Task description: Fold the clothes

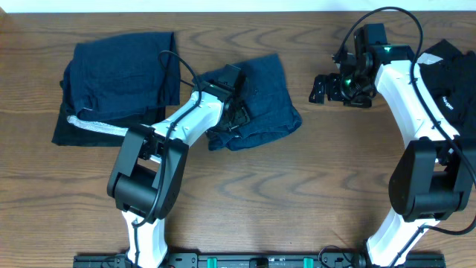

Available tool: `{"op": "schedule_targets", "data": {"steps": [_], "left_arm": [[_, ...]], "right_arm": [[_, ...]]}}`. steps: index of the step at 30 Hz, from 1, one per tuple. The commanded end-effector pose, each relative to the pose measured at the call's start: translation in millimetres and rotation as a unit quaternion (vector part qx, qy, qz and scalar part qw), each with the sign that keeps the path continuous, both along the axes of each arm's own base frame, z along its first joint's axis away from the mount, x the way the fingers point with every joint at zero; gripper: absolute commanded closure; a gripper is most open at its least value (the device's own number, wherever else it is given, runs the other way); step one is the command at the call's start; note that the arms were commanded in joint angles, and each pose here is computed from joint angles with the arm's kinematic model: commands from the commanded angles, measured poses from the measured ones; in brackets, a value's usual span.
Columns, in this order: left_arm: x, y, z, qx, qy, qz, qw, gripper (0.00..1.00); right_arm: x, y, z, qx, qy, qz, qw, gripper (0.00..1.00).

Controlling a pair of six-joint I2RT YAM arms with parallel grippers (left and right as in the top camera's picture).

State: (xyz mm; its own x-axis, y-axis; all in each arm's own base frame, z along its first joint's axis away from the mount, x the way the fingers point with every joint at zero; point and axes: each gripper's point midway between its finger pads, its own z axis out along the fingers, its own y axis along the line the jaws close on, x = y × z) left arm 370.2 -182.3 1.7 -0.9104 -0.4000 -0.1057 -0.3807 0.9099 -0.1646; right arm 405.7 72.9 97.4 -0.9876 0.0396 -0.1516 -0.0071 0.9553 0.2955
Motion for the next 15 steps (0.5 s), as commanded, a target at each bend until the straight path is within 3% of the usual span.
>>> {"op": "schedule_targets", "data": {"steps": [1,4,11,15], "left_arm": [[-19.2,-1.0,-31.5,0.002,0.05,-0.005,0.999,0.31],[-18.7,-1.2,-31.4,0.002,0.049,-0.005,0.999,0.43],[-18.5,-1.3,-31.4,0.001,0.049,-0.005,0.999,0.5],[-18.5,-1.3,-31.4,0.001,0.049,-0.005,0.999,0.64]], "right_arm": [[2.2,-2.1,1.6,-0.001,-0.002,-0.006,1.0,0.01],[2.2,-2.0,1.6,-0.001,-0.002,-0.006,1.0,0.01],[2.1,-2.1,1.5,-0.001,-0.002,-0.006,1.0,0.01],[2.1,-2.1,1.5,-0.001,-0.002,-0.006,1.0,0.01]]}}
